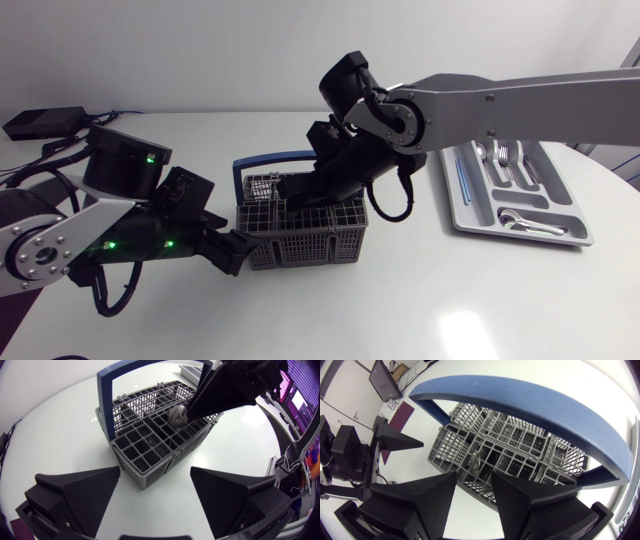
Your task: Unload the cutlery basket into the drawer organizer.
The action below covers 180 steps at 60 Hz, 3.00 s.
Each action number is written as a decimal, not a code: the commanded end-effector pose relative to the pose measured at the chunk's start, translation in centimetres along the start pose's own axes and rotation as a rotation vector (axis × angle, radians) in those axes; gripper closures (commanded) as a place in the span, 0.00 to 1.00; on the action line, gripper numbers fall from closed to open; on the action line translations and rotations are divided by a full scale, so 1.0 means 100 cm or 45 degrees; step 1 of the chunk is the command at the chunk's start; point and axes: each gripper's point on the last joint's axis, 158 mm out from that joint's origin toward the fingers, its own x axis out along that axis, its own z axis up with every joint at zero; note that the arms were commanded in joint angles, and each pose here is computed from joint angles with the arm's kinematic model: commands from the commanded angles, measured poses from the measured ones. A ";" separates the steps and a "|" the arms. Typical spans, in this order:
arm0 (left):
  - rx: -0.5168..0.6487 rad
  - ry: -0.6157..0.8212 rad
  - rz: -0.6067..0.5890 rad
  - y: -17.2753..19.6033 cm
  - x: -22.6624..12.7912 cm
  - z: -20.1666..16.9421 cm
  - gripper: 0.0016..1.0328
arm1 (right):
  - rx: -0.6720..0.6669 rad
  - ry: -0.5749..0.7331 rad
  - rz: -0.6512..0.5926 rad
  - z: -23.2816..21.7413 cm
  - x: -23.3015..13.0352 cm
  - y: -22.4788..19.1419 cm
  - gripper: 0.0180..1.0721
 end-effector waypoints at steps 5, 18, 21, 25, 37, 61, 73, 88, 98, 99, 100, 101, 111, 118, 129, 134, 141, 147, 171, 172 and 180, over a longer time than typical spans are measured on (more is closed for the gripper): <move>0.013 -0.013 -0.004 0.001 -0.002 -0.002 0.05 | 0.044 0.008 -0.003 -0.008 0.008 -0.002 0.58; 0.012 -0.008 -0.003 0.001 -0.001 -0.004 0.05 | 0.044 0.009 -0.005 -0.007 0.015 -0.002 0.58; 0.012 -0.012 -0.003 0.001 -0.001 -0.004 0.05 | 0.044 0.010 -0.009 -0.008 0.017 -0.004 0.58; 0.010 -0.012 -0.003 0.001 -0.001 -0.005 0.05 | 0.045 0.009 -0.014 -0.008 0.021 -0.005 0.63; 0.008 -0.016 0.000 0.002 -0.002 -0.005 0.05 | 0.035 0.023 -0.010 -0.011 0.029 -0.002 0.66; 0.005 -0.016 -0.003 0.001 -0.002 -0.007 0.05 | -0.002 -0.020 -0.020 -0.009 0.031 0.000 0.94; 0.001 -0.009 -0.006 0.000 0.000 -0.008 0.05 | -0.017 -0.036 -0.024 -0.008 0.026 0.003 0.94; -0.004 -0.002 -0.002 0.002 0.002 -0.009 0.05 | -0.039 -0.095 0.007 0.000 0.010 0.012 0.94; -0.004 0.006 -0.004 0.002 0.004 -0.012 0.05 | -0.059 -0.145 0.063 0.008 -0.009 0.025 0.94; -0.004 0.006 -0.002 0.002 0.004 -0.012 0.05 | -0.060 -0.150 0.072 0.009 -0.011 0.026 0.94; -0.004 0.006 -0.002 0.002 0.004 -0.012 0.05 | -0.063 -0.153 0.081 0.009 -0.013 0.028 0.94; -0.004 0.006 -0.002 0.002 0.004 -0.012 0.05 | -0.065 -0.158 0.088 0.010 -0.015 0.030 0.94; -0.004 0.010 0.003 0.003 0.005 -0.013 0.05 | -0.086 -0.186 0.131 0.013 -0.029 0.040 0.94; -0.004 0.014 0.005 0.003 0.005 -0.014 0.05 | -0.104 -0.211 0.166 0.016 -0.040 0.047 0.94; -0.009 0.029 0.009 0.005 0.008 -0.017 0.05 | -0.137 -0.257 0.183 0.022 -0.059 0.055 0.94; -0.010 0.033 0.012 0.006 0.010 -0.018 0.05 | -0.148 -0.277 0.188 0.024 -0.068 0.057 0.95; -0.014 0.034 0.018 0.008 0.012 -0.017 0.05 | -0.166 -0.300 0.203 0.025 -0.081 0.061 0.95; -0.012 0.033 0.022 0.008 0.012 -0.016 0.05 | -0.197 -0.327 0.215 0.025 -0.097 0.066 0.95; -0.007 0.020 0.045 0.010 -0.002 -0.014 0.05 | -0.217 -0.299 -0.011 -0.007 -0.153 0.006 0.95; -0.007 0.018 0.045 0.010 -0.002 -0.013 0.05 | -0.217 -0.294 -0.025 -0.009 -0.154 0.002 0.95; -0.005 0.022 0.052 0.010 -0.003 -0.013 0.05 | -0.206 -0.217 -0.163 -0.028 -0.160 -0.034 0.95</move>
